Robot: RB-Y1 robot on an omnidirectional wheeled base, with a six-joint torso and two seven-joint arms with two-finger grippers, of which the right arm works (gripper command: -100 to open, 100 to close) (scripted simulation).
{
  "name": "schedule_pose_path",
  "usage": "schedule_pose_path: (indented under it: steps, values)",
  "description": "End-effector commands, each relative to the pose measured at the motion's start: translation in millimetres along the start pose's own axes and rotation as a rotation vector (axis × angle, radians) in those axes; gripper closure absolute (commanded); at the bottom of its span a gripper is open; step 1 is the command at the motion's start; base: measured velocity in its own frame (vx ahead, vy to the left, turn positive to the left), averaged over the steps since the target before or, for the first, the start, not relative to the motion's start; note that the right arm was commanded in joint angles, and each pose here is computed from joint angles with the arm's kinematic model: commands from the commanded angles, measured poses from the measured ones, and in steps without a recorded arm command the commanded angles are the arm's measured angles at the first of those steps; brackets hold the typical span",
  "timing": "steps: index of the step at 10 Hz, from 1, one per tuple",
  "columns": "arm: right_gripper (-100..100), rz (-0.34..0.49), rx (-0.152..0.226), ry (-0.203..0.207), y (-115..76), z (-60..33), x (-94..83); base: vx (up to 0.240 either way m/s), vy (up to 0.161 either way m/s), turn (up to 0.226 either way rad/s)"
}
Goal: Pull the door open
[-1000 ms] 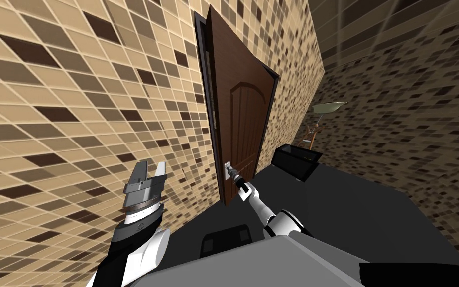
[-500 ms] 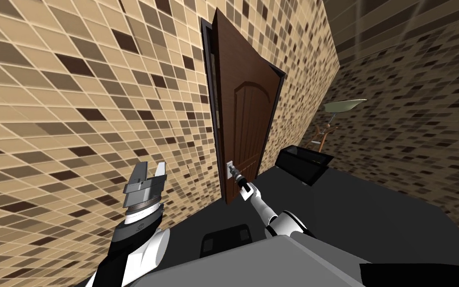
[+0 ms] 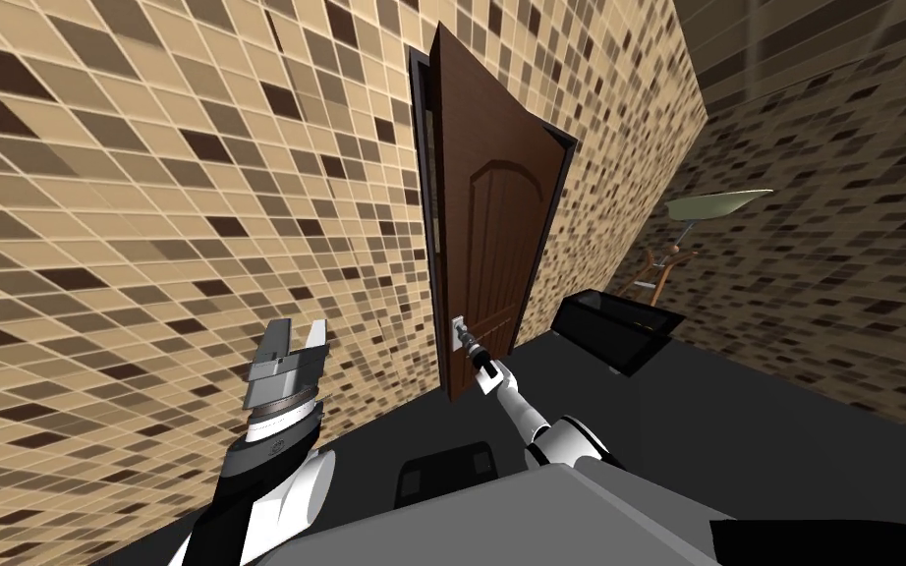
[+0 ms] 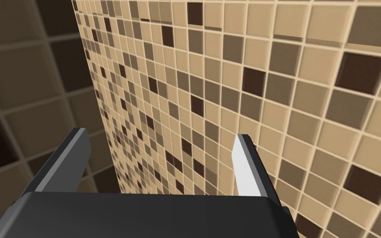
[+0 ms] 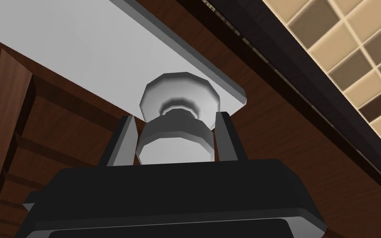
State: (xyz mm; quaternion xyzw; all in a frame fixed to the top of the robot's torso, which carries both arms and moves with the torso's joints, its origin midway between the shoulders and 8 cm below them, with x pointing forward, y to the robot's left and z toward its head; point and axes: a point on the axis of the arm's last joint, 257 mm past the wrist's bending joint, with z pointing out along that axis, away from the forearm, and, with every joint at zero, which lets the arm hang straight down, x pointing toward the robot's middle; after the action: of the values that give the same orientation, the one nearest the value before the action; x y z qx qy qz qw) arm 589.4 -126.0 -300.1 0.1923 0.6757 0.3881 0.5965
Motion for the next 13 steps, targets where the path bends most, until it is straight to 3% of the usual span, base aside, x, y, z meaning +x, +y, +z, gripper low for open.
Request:
schedule_pose_path:
  steps: [1,13]
  values:
    - [100,0.069,0.005,-0.006,-1.1,-2.2,0.7,-0.044,-0.027,0.127]
    - [100,0.446,0.057,-0.117,-37.5,-13.7,-43.4,-0.046,-0.033,0.133]
